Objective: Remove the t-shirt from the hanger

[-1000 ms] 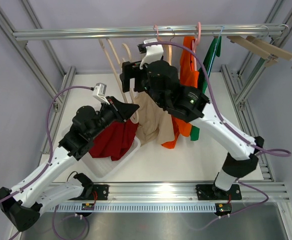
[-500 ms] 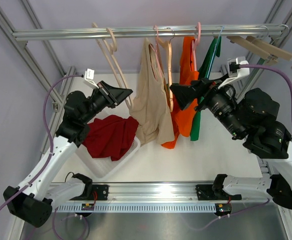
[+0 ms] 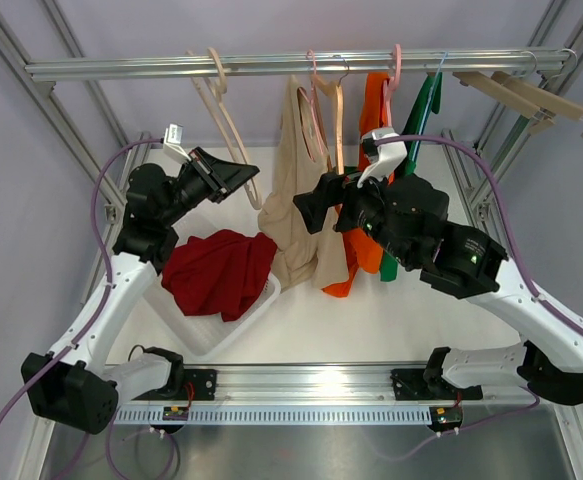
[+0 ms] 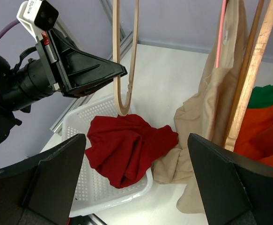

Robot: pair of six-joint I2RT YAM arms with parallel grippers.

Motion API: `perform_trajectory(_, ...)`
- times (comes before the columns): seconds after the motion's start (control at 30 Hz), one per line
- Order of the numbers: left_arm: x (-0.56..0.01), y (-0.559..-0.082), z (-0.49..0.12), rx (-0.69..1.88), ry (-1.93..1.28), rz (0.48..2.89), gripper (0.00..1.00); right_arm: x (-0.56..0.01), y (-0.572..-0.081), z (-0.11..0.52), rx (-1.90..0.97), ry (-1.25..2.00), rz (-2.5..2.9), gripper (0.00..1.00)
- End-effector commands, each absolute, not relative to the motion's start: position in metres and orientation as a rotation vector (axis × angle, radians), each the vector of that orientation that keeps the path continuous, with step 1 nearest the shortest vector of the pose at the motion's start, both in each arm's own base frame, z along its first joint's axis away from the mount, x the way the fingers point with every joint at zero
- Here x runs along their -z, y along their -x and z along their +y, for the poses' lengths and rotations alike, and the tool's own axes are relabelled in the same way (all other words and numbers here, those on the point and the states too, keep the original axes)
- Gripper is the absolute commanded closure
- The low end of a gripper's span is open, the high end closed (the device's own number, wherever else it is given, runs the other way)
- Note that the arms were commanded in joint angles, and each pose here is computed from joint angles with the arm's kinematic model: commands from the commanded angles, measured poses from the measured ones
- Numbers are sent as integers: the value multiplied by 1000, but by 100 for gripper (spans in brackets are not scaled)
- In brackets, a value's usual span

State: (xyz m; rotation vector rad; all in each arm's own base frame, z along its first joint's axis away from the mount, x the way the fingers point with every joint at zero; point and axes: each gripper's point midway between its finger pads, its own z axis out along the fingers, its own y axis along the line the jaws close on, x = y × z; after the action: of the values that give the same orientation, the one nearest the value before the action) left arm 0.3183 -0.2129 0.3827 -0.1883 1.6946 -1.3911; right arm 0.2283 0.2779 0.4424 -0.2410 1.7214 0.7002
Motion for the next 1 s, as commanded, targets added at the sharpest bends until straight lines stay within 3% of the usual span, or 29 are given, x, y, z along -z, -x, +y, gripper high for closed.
perform_trajectory(0.0, -420, -310, -215, 1445, 85, 1592, 100, -469, -221, 278, -797, 208, 1645, 0)
perform_trajectory(0.7, -383, -332, -195, 1445, 168, 1663, 100, -470, -211, 274, -820, 214, 1619, 0)
perform_trajectory(0.97, -376, -329, -191, 1453, 183, 1668, 93, -473, -209, 265, -809, 207, 1608, 0)
